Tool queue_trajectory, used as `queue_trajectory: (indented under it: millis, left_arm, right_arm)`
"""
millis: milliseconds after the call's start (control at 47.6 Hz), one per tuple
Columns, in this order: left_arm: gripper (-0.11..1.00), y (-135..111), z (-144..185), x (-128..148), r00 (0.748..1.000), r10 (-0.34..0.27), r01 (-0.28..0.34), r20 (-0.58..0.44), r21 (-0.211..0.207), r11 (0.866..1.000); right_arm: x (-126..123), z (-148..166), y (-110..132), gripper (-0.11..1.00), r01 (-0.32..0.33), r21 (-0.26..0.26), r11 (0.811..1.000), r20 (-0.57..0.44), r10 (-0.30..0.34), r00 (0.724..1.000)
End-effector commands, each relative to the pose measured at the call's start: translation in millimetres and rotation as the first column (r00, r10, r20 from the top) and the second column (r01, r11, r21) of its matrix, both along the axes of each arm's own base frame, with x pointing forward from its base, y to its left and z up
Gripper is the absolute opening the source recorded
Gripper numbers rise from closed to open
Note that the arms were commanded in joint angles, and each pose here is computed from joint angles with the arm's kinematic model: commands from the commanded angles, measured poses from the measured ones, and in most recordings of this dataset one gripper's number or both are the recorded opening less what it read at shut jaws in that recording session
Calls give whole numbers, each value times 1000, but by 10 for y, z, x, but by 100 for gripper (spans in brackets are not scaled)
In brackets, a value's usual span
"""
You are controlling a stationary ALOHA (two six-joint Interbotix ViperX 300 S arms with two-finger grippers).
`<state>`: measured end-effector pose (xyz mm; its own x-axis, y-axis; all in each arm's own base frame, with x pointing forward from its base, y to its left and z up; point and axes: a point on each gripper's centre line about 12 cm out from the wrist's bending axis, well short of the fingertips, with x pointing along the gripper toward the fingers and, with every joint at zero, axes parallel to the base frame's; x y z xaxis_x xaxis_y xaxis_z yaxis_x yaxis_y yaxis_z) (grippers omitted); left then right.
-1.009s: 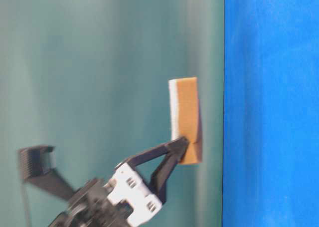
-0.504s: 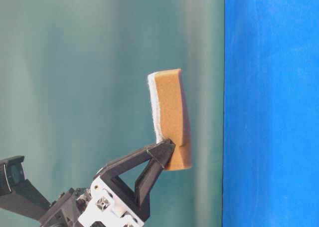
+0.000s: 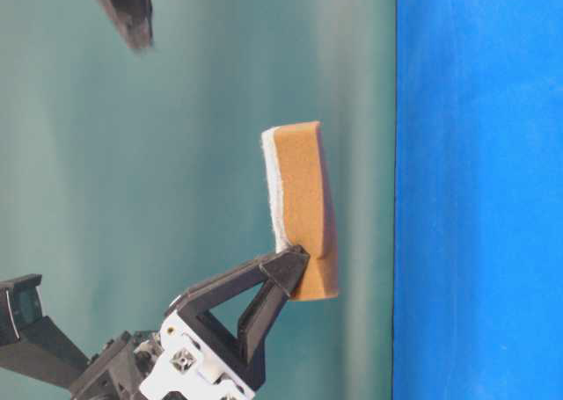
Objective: Hand over the sponge with the left arm and wipe it with the right arm.
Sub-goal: 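Move the right gripper to the sponge and grasp its right end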
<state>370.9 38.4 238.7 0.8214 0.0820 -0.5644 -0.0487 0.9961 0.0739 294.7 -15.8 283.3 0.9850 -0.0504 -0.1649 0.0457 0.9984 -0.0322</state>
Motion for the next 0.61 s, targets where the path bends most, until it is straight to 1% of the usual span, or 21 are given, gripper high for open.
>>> queue_trajectory:
  millis: [0,126,273,336,462,588]
  left_arm:
    - [20,-5,115,8,999,-2,2,35,4,1000]
    - [20,-11,115,4,999,-4,4,35,5,1000]
    - [20,-11,115,4,999,-4,4,35,5,1000]
    - [20,-12,115,-1,999,-4,4,35,5,1000]
    - [20,-12,109,1,999,-5,5,33,6,1000]
    - [20,-12,109,-8,999,-6,6,33,7,1000]
  right_arm:
    - [172,70,-57,74,15,-2,1000,8,-15,1000]
    - [404,-11,-172,73,44,2,999,-32,-44,999]
    - [666,-93,-210,74,48,4,999,-78,-47,996]
    - [779,-170,-228,74,50,6,999,-115,-49,992]
    - [938,-335,-251,74,53,10,999,-186,-50,981]
    - [1035,-496,-263,74,57,20,998,-253,-51,966]
